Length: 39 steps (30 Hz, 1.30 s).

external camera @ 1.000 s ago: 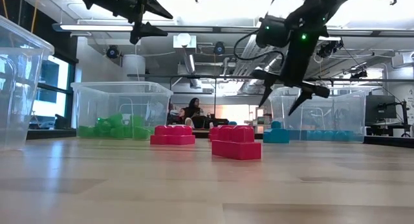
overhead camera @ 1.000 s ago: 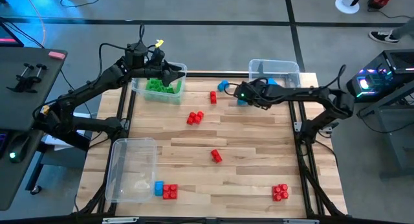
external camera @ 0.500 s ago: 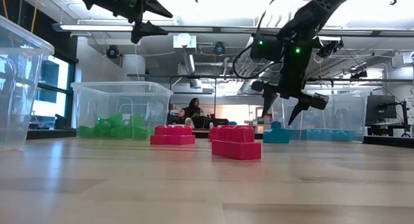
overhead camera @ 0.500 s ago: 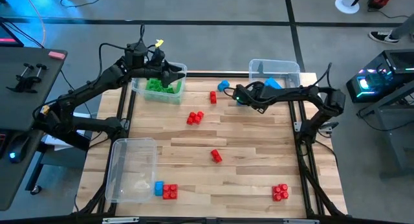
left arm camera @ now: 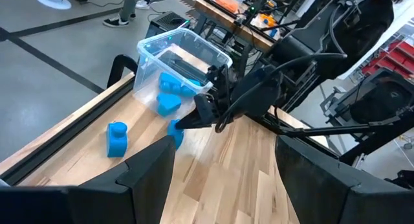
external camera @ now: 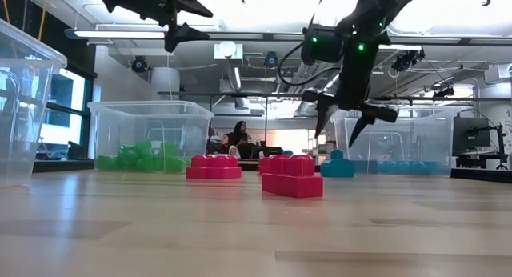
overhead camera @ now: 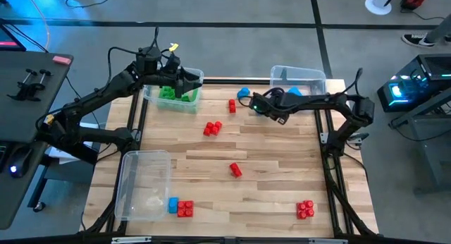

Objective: Sort blocks
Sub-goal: Put the blue game piece into the top right transparent bin

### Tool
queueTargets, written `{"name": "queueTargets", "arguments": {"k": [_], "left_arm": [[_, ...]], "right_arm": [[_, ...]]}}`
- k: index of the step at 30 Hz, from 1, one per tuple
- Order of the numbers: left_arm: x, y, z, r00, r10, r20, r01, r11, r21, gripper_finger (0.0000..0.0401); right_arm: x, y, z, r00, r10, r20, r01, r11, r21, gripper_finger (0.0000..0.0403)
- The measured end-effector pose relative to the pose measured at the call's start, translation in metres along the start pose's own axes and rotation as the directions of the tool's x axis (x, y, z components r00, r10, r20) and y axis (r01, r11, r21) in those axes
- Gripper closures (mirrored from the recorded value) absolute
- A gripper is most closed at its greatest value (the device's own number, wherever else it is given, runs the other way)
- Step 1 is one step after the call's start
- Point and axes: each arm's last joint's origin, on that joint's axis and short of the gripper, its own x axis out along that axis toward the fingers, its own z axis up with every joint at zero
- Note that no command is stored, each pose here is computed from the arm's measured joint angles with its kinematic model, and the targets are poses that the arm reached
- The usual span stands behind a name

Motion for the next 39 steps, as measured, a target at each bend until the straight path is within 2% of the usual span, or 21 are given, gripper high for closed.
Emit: {"name": "queueTargets", "arguments": {"k": [4,7,10,12,15,18,19,21,24,26,29,31,34,36,39], "left_arm": [[0.0,0.0,0.0,1.0,0.0,0.0,0.0,1.0,-0.002,0.0149],[0.0,0.0,0.0,1.0,0.0,0.0,0.0,1.0,-0.002,0.0149],[0.0,0.0,0.0,1.0,0.0,0.0,0.0,1.0,-0.002,0.0149],[0.0,0.0,0.0,1.0,0.0,0.0,0.0,1.0,-0.002,0.0149],[0.0,0.0,0.0,1.0,0.001,0.001,-0.001,1.0,-0.002,0.0149],[0.0,0.0,0.0,1.0,0.001,0.002,-0.001,1.0,-0.001,0.0149],[0.0,0.0,0.0,1.0,0.001,0.003,-0.001,1.0,-0.001,0.0149],[0.0,0.0,0.001,1.0,0.002,0.008,-0.002,1.0,-0.006,0.0149],[0.0,0.0,0.002,1.0,0.006,0.017,-0.006,1.0,-0.016,0.0149],[0.0,0.0,0.001,1.0,0.011,0.017,-0.011,1.0,-0.02,0.0149],[0.0,0.0,0.002,1.0,0.012,0.017,-0.011,0.999,-0.032,0.0149],[0.0,0.0,0.001,1.0,0.014,0.017,-0.013,0.999,-0.044,0.0149],[0.0,0.001,0.002,0.999,0.042,0.023,-0.041,0.998,-0.047,0.0149],[0.0,0.001,0.002,0.999,0.048,0.025,-0.047,0.998,-0.048,0.0149],[0.0,0.001,0.002,0.998,0.049,0.026,-0.048,0.998,-0.048,0.0149]], "right_arm": [[-0.009,0.007,0.003,1.0,-0.001,-0.005,0.001,0.998,-0.065,0.0186],[-0.017,0.014,0.004,0.999,0.011,-0.051,-0.02,0.981,-0.194,0.0186],[-0.027,0.025,0.004,0.993,0.053,-0.11,-0.089,0.93,-0.358,0.0188],[-0.035,0.032,0.004,0.988,0.077,-0.132,-0.13,0.874,-0.468,0.0201],[-0.04,0.035,0.014,0.991,0.053,-0.126,-0.118,0.799,-0.59,0.0258],[-0.028,0.036,0.023,0.992,0.015,-0.129,-0.1,0.721,-0.685,0.0362],[-0.022,0.038,0.024,0.991,0.007,-0.137,-0.105,0.682,-0.724,0.0382],[-0.009,0.04,0.024,0.989,-0.014,-0.146,-0.111,0.585,-0.804,0.0386],[0.01,0.043,0.021,0.988,-0.108,-0.108,-0.066,0.339,-0.938,0.0398],[0.018,0.048,0.02,0.986,-0.164,-0.043,-0.013,0.182,-0.983,0.0399],[0.023,0.058,0.02,0.979,-0.197,0.053,0.051,-0.016,-0.999,0.0402],[0.022,0.068,0.021,0.984,-0.166,0.069,0.049,-0.125,-0.991,0.0402],[0.022,0.077,0.022,0.986,-0.14,0.089,0.04,-0.322,-0.946,0.0402],[0.023,0.079,0.022,0.986,-0.123,0.114,0.055,-0.409,-0.911,0.0402],[0.022,0.078,0.026,0.982,-0.135,0.129,0.047,-0.491,-0.87,0.0403]]}}
